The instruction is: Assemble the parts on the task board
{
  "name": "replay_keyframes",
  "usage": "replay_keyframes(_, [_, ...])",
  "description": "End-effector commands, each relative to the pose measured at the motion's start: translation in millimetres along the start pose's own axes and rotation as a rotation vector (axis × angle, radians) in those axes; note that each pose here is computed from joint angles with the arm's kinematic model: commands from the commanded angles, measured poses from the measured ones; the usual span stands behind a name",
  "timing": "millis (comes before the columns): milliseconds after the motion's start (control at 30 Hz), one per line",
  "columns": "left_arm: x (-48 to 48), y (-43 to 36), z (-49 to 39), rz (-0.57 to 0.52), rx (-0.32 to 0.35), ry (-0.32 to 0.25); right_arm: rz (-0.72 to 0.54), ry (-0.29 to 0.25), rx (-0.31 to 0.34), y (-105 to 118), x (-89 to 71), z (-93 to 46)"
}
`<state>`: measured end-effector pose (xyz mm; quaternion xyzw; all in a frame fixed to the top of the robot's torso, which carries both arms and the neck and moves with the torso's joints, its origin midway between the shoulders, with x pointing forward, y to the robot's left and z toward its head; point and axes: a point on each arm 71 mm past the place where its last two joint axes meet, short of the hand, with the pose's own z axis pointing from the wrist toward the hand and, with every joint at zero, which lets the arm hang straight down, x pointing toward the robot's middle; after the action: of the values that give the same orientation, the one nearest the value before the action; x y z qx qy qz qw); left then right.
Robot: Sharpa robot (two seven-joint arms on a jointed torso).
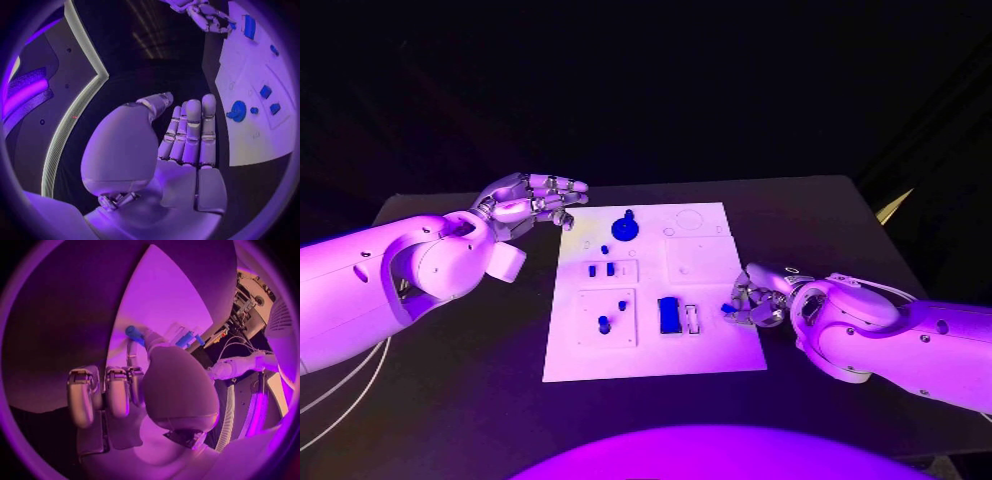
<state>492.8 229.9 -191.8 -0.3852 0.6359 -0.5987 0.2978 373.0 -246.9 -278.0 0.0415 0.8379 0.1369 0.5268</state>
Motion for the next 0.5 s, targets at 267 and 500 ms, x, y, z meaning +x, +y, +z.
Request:
replay_keyframes(267, [2.2, -1.0, 0.6, -0.010, 0.009, 0.016, 0.121, 0.027, 0.070, -5, 8.6, -9.1])
replay_keyframes(500, [2.5, -0.9, 0.9, -0.010, 0.008, 0.016, 0.258, 0.045, 0.080, 4, 5.6, -14.2])
